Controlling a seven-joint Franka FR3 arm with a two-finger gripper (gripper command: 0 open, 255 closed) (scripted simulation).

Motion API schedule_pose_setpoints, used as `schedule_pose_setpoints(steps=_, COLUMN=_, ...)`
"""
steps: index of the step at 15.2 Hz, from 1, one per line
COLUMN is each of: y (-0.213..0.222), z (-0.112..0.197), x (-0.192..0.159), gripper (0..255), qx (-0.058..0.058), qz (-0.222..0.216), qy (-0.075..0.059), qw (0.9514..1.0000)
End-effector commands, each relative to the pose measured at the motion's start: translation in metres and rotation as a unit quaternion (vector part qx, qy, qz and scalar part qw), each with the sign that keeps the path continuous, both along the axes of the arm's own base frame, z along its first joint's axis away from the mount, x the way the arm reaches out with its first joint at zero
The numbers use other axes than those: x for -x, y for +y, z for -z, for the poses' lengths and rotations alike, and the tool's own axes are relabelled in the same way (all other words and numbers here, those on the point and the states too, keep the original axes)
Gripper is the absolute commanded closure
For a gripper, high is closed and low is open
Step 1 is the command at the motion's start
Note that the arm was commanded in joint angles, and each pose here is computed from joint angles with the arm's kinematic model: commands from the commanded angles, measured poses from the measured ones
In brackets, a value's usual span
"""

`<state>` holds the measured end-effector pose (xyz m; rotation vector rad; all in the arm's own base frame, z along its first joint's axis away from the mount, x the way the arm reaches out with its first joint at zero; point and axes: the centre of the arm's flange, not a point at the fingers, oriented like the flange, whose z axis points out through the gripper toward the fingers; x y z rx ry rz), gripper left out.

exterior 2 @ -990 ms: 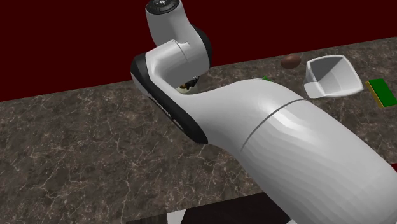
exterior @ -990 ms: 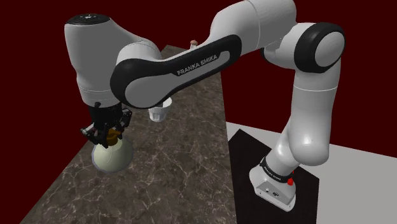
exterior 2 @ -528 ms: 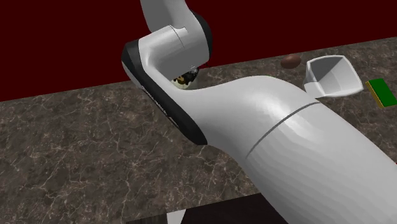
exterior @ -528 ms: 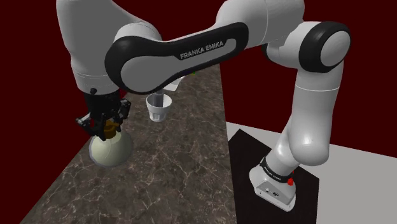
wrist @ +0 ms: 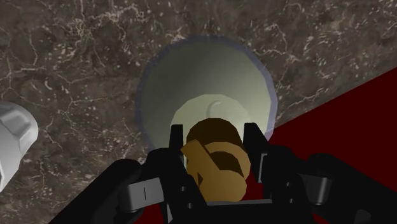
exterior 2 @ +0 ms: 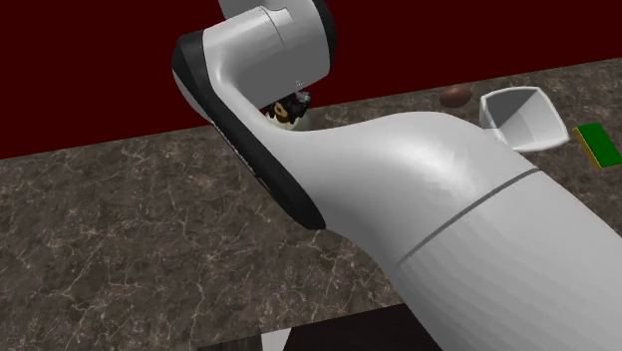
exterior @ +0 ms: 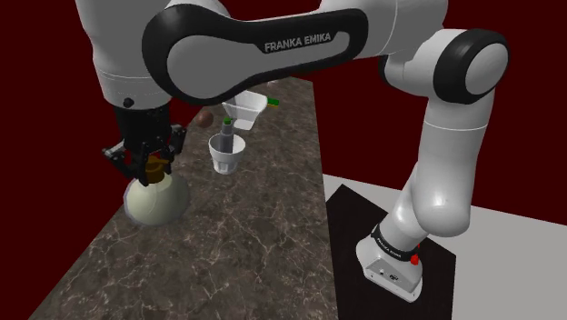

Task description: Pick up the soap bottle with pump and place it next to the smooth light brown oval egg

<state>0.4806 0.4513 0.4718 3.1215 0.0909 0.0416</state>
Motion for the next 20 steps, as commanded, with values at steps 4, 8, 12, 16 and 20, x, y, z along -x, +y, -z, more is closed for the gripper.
schedule_pose_setpoints(steps=4, y=0.000, z=-0.026, x=0.001, gripper=255, qx=0.000, qz=0.000, qy=0.000, qw=1.0000)
schedule_pose_setpoints(steps=8, y=0.000, z=-0.048, x=0.001, gripper=255, qx=0.000, qz=0.000, qy=0.000, qw=1.0000)
schedule_pose_setpoints(steps=12, y=0.000, z=-0.069, x=0.001, gripper=255, qx=0.000, qz=0.000, qy=0.000, qw=1.0000)
schedule_pose_setpoints(steps=16, y=0.000, z=-0.090, x=0.001, gripper=255, qx=0.000, qz=0.000, qy=0.000, qw=1.0000)
schedule_pose_setpoints(steps=20, y=0.000, z=-0.111, x=0.001, gripper=255, qx=0.000, qz=0.000, qy=0.000, qw=1.0000)
